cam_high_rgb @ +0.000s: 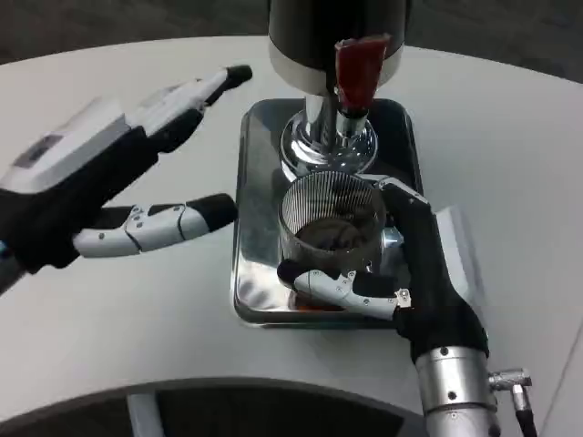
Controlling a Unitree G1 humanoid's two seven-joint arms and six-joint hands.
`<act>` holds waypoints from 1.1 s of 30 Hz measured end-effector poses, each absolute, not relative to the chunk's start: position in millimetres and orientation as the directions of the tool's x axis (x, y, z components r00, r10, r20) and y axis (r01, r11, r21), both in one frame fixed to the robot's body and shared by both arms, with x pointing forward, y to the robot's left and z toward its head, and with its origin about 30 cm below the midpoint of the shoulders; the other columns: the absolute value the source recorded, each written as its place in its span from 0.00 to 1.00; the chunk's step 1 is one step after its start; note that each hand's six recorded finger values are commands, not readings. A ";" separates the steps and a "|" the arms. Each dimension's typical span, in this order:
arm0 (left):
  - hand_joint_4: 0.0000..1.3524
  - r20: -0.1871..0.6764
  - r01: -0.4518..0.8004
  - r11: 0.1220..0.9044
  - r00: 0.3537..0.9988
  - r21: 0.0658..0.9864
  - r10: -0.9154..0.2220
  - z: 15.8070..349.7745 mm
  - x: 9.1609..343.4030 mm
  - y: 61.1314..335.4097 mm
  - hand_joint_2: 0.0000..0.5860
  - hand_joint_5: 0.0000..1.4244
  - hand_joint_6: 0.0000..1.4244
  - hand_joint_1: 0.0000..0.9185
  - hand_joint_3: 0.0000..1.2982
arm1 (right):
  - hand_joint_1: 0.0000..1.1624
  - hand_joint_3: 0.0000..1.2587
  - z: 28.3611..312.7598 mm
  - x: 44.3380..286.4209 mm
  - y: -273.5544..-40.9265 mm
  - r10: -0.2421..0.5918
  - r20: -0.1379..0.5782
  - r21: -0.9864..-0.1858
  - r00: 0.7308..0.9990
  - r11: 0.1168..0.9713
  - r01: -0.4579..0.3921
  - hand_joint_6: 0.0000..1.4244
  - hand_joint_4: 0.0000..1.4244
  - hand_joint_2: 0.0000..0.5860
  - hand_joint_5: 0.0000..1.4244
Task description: Grasp the cup under the faucet to collect the drink, then remove the cup.
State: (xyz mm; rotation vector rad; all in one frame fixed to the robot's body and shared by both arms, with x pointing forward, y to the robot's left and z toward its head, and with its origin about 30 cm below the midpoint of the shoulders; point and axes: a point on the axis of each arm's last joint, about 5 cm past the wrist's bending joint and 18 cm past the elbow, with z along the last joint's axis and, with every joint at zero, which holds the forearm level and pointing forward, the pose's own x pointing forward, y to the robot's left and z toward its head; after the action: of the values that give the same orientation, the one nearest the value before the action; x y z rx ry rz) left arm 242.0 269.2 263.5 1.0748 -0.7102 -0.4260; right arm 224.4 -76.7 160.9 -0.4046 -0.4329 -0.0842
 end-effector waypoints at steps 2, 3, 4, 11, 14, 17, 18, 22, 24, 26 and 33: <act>0.00 0.277 -0.013 0.393 0.731 0.920 -0.624 261.4 237.0 271.5 0.25 0.00 0.00 0.00 0.00 | 0.99 0.55 163.1 219.2 -79.3 0.004 0.425 -0.359 0.905 0.919 0.164 0.97 0.62 0.23 0.68; 0.00 0.268 -0.014 0.381 0.736 0.925 -0.622 261.2 235.3 271.8 0.24 0.00 0.00 0.00 0.00 | 0.99 0.55 163.8 217.9 -80.0 0.003 0.425 -0.358 0.905 0.919 0.165 0.97 0.62 0.23 0.68; 0.00 0.259 -0.018 0.367 0.740 0.930 -0.621 261.2 233.8 271.7 0.24 0.00 0.00 0.00 0.00 | 0.99 0.55 164.7 216.7 -80.9 0.003 0.424 -0.357 0.906 0.920 0.164 0.98 0.62 0.23 0.68; 0.00 0.179 0.002 0.278 0.762 0.960 -0.622 250.6 216.3 269.0 0.16 0.00 0.00 0.00 0.00 | 0.98 0.56 178.7 204.6 -91.5 0.035 0.453 -0.366 0.891 0.919 0.149 0.98 0.62 0.23 0.69; 0.00 0.185 -0.045 0.243 0.787 0.969 -0.589 244.7 203.2 269.2 0.14 0.00 0.00 0.00 0.00 | 0.98 0.56 180.6 197.5 -95.1 0.031 0.453 -0.350 0.891 0.925 0.145 0.98 0.62 0.23 0.69; 0.00 0.190 -0.074 0.223 0.806 0.972 -0.560 240.2 194.1 268.1 0.11 0.00 0.00 0.00 0.00 | 0.98 0.56 180.4 193.0 -97.2 0.022 0.449 -0.334 0.893 0.931 0.145 0.98 0.63 0.23 0.69; 0.00 0.178 -0.071 0.211 0.815 0.975 -0.551 237.0 190.2 266.4 0.11 0.00 0.00 0.00 0.00 | 0.98 0.56 180.9 190.1 -97.8 0.023 0.449 -0.329 0.893 0.934 0.142 0.98 0.63 0.23 0.69; 0.00 0.152 -0.060 0.188 0.836 0.980 -0.528 232.2 183.5 261.9 0.08 0.00 0.00 0.00 0.00 | 0.98 0.56 184.6 183.8 -97.7 0.037 0.461 -0.324 0.886 0.937 0.130 0.98 0.63 0.22 0.69; 0.00 0.143 -0.065 0.168 0.847 0.984 -0.511 231.1 179.7 258.5 0.06 0.00 0.00 0.00 0.00 | 0.98 0.56 188.2 179.6 -97.4 0.057 0.471 -0.326 0.880 0.939 0.114 0.98 0.63 0.22 0.69; 0.00 0.144 -0.076 0.153 0.854 0.985 -0.500 231.9 177.6 255.2 0.06 0.00 0.00 0.00 0.00 | 0.98 0.56 191.6 176.3 -97.6 0.081 0.481 -0.333 0.873 0.938 0.096 0.98 0.63 0.22 0.69; 0.00 0.147 -0.097 0.127 0.859 0.987 -0.490 231.0 172.0 237.8 0.04 0.00 0.00 0.00 0.00 | 0.98 0.56 203.6 163.2 -104.1 0.145 0.504 -0.360 0.851 0.931 0.054 0.98 0.64 0.22 0.69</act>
State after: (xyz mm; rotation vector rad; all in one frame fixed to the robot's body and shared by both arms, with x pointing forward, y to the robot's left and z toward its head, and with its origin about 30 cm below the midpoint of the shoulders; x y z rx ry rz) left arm 172.0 237.8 231.0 1.4305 -0.5026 -0.3041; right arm 163.2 -104.1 203.6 -0.3743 -0.5537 0.0490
